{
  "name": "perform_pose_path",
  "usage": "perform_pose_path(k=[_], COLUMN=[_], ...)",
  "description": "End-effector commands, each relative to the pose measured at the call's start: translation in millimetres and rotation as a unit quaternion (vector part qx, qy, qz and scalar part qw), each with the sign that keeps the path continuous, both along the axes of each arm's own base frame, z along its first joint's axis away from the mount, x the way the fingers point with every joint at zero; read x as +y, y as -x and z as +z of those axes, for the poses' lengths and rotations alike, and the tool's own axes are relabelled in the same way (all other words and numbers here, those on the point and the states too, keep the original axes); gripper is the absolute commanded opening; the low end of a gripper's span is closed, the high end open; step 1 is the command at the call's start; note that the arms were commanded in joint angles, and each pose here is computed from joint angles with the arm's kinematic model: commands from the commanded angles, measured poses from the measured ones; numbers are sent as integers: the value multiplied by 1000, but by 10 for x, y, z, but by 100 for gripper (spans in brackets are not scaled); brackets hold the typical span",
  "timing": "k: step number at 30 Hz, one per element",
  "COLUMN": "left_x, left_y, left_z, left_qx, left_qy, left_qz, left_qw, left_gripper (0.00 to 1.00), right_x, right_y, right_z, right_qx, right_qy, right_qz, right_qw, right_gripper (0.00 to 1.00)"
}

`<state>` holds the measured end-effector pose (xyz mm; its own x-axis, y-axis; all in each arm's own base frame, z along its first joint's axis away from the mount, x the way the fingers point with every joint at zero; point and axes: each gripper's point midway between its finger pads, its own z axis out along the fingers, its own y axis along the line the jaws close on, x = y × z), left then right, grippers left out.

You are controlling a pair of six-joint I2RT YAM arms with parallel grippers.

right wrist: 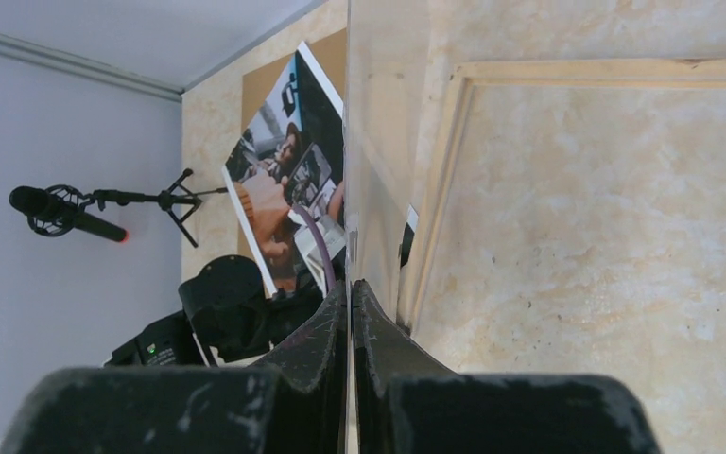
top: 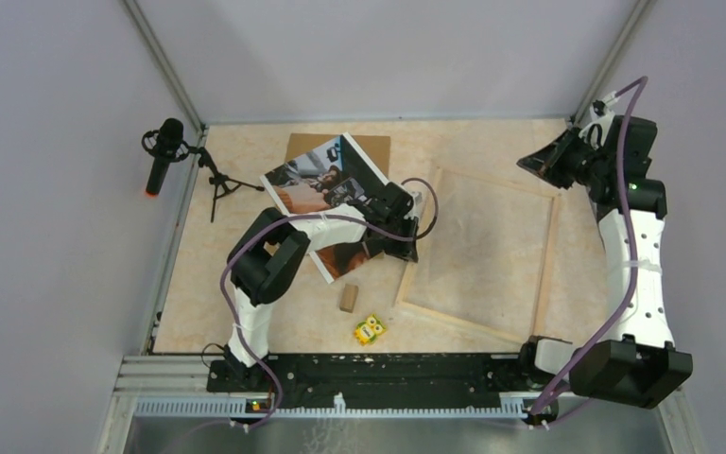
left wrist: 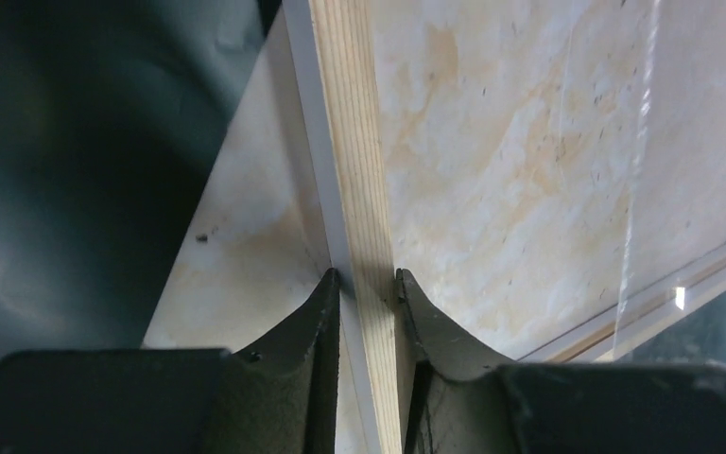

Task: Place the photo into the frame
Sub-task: Adjust the photo frame at the center of the board.

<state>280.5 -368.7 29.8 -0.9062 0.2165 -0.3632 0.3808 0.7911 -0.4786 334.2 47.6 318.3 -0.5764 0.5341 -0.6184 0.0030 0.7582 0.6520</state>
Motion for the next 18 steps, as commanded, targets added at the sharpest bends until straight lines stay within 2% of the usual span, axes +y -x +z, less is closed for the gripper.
perform_pose_path(k=[1, 5, 7, 10, 15, 18], left_x=[-33, -55, -49, -17, 262, 512], left_y=[-397, -546, -544, -472, -389, -352], left_z=[-106, -25, 52, 248, 600, 757], left_qx=[-30, -34, -33, -34, -41, -46], left_qy=[-14, -7, 0, 22, 36, 29], left_qz=[43, 46, 43, 23, 10, 8], left_qw=[999, 998, 999, 999, 998, 999], left_gripper=[25, 23, 28, 29, 56, 62], right_x=[93, 142, 160, 178, 148, 183], right_y=[-101, -150, -171, -191, -203, -185], right_z=[187, 59, 26, -11, -53, -102], right_qx=[-44, -36, -36, -40, -49, -53], right_qy=[-22, -43, -58, -79, -92, -112], right_qz=[16, 26, 24, 18, -7, -6], right_qw=[999, 998, 997, 996, 995, 992], right_gripper=[0, 0, 0, 0, 0, 0])
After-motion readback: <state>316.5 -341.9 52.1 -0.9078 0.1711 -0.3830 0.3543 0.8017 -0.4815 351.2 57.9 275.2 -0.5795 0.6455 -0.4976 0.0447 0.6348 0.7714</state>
